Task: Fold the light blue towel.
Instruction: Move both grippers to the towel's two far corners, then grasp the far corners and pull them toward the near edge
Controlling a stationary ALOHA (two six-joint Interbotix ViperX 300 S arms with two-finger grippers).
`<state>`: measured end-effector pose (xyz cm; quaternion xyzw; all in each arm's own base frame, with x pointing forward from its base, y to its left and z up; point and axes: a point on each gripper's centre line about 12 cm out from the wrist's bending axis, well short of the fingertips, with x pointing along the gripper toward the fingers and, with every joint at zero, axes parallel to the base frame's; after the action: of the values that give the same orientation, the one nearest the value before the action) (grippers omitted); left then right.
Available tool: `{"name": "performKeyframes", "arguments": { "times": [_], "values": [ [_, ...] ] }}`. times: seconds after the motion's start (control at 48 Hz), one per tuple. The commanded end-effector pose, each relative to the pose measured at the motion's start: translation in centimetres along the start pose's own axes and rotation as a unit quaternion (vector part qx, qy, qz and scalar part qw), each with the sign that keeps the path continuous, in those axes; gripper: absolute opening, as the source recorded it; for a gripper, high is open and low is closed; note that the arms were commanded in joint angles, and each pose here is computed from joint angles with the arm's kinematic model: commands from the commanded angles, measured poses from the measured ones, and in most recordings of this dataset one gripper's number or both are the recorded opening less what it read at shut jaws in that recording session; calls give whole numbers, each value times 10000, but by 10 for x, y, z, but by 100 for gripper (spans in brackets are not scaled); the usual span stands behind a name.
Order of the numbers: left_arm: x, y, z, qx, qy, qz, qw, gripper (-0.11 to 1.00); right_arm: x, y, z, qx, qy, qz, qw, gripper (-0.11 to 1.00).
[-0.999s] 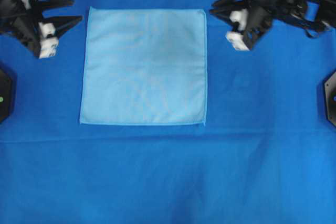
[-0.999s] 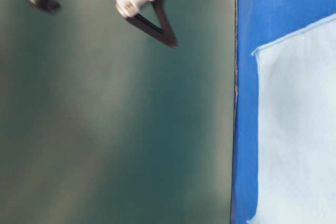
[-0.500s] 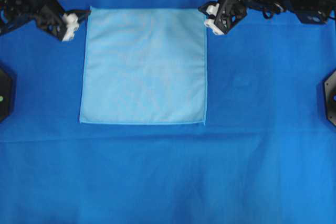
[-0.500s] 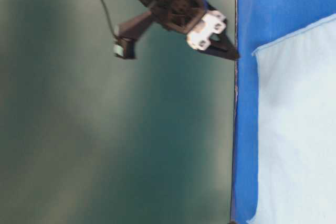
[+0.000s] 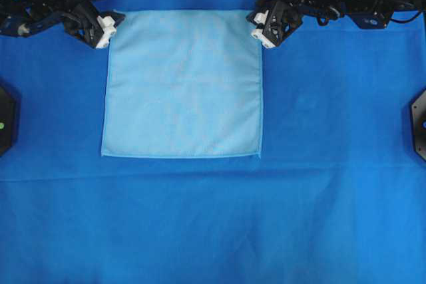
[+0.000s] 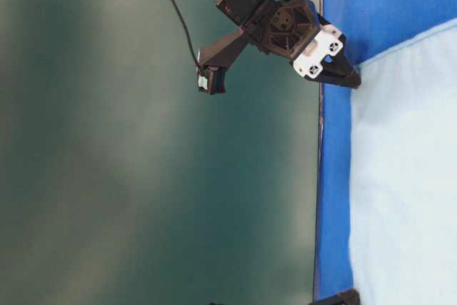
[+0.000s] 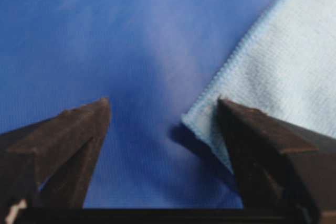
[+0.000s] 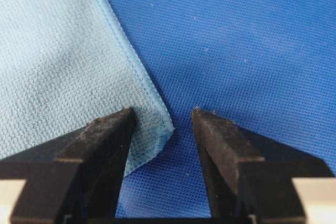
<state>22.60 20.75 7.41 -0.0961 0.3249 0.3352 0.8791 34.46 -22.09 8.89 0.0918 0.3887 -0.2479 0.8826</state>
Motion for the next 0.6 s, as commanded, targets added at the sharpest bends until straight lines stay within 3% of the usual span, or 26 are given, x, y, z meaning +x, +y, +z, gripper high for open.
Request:
{"name": "performKeyframes", "arguments": {
  "times": [0.0, 0.083, 0.208, 0.312, 0.583],
  "values": [
    [1, 1, 4, -3, -30, 13, 10000, 76, -4, -2, 9, -5, -130, -16, 9999, 52],
    [1, 1, 2, 5, 62, 6, 10000, 59, -4, -2, 7, -20, -91, -16, 10000, 39],
    [1, -3, 0, 233, 134, -55, 9996, 24, -5, -1, 5, -25, -23, -12, 10000, 5],
    [1, -8, 1, 375, 120, -114, 9992, 2, -5, -1, 4, -25, 46, -13, 10000, 2],
    [-12, -8, 18, 486, -112, -111, 9987, 1, -19, -2, 16, -10, -145, -25, 9999, 2]
  ]
}}
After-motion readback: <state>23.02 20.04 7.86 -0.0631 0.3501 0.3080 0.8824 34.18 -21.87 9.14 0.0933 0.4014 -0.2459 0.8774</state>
